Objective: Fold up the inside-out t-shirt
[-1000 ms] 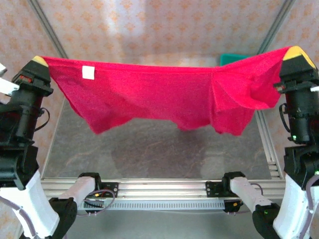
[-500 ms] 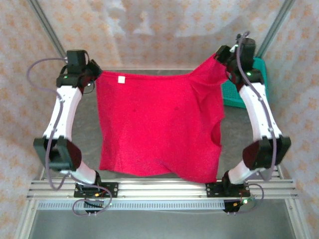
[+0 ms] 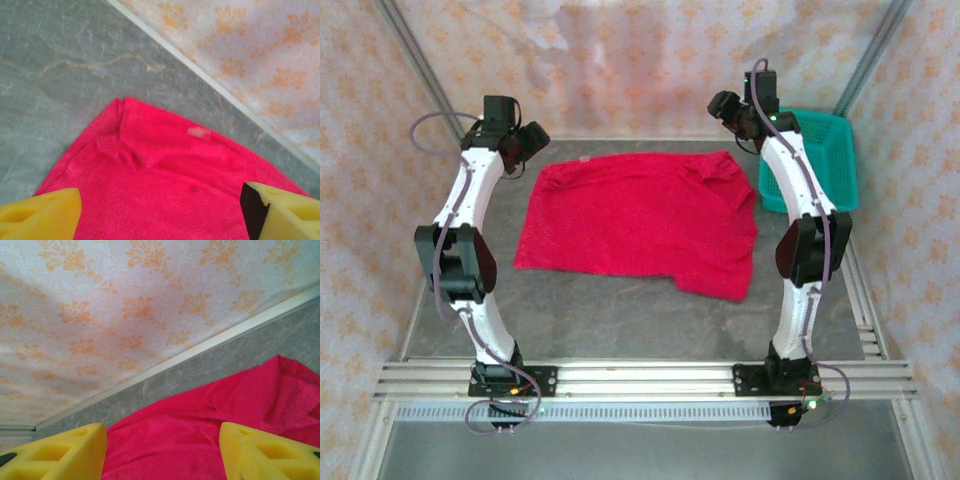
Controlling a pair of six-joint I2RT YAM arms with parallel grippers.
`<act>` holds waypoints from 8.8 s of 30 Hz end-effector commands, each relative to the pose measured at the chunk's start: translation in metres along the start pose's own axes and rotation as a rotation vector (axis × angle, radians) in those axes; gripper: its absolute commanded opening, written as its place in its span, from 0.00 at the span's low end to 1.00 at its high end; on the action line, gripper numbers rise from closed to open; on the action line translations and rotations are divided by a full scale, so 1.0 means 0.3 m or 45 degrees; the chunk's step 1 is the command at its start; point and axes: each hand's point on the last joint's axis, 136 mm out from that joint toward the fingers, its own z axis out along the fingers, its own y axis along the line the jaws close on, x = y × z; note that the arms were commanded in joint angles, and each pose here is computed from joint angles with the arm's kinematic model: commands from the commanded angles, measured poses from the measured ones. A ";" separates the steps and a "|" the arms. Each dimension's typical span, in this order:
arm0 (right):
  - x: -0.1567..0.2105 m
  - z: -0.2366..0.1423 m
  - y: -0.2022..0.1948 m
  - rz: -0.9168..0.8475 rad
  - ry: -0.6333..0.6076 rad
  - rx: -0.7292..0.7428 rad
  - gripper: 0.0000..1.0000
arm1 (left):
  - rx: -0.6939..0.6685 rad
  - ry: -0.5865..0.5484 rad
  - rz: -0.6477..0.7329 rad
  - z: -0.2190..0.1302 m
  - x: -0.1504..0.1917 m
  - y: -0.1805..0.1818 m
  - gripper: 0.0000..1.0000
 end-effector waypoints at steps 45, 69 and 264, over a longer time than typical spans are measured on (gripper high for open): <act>0.808 -0.212 -0.544 -0.137 0.576 0.484 0.64 | -0.335 0.250 -0.243 -0.148 0.584 0.625 0.62; 1.061 -0.266 -0.627 0.060 0.591 0.403 0.35 | -0.417 0.298 -0.397 0.102 0.583 0.757 0.38; 1.118 -0.140 -0.614 0.140 0.722 0.457 0.38 | -0.457 0.281 0.042 0.246 0.178 0.244 0.01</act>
